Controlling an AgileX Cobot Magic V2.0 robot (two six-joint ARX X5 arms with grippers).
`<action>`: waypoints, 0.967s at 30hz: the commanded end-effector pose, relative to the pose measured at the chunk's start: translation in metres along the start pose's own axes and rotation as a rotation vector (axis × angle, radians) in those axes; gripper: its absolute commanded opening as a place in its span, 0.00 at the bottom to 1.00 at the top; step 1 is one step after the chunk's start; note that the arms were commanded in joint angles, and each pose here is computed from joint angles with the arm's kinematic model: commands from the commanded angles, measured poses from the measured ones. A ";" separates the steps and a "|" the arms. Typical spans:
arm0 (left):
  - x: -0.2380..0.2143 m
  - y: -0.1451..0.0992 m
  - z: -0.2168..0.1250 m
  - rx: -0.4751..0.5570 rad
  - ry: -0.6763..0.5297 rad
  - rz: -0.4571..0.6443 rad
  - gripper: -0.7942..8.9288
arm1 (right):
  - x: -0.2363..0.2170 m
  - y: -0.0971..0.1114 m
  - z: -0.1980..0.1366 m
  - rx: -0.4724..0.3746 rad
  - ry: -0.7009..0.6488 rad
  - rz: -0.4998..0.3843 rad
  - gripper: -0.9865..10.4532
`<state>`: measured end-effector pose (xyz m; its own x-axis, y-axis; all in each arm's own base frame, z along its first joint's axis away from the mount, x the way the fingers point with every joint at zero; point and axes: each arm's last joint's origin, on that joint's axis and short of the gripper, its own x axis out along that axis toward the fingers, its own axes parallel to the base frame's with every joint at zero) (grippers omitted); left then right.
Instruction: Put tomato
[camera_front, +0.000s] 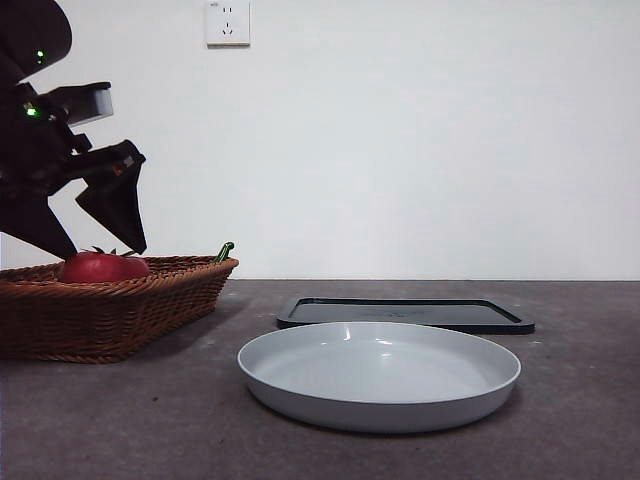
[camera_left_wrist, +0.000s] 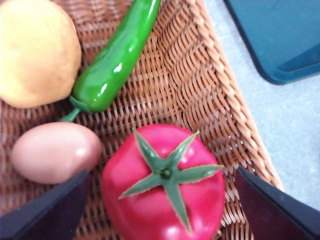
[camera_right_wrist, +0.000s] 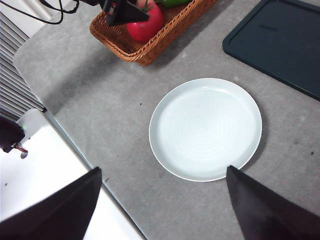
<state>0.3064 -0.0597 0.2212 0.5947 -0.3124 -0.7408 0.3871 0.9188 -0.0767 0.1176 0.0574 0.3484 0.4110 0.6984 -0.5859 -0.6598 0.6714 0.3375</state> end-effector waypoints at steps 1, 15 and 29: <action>0.007 0.000 0.004 0.027 0.004 -0.002 0.56 | -0.002 0.002 0.005 -0.017 -0.015 0.004 0.43; 0.017 0.002 0.000 0.023 0.039 -0.007 0.56 | -0.002 0.002 0.005 -0.015 -0.015 0.004 0.43; 0.008 0.001 0.007 -0.006 0.006 -0.004 0.42 | -0.002 0.002 0.005 -0.014 -0.015 0.004 0.43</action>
<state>0.3118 -0.0613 0.2091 0.5569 -0.3077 -0.7715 0.3915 0.9164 -0.0829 0.1176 0.0574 0.3484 0.4110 0.6984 -0.5859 -0.6598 0.6714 0.3375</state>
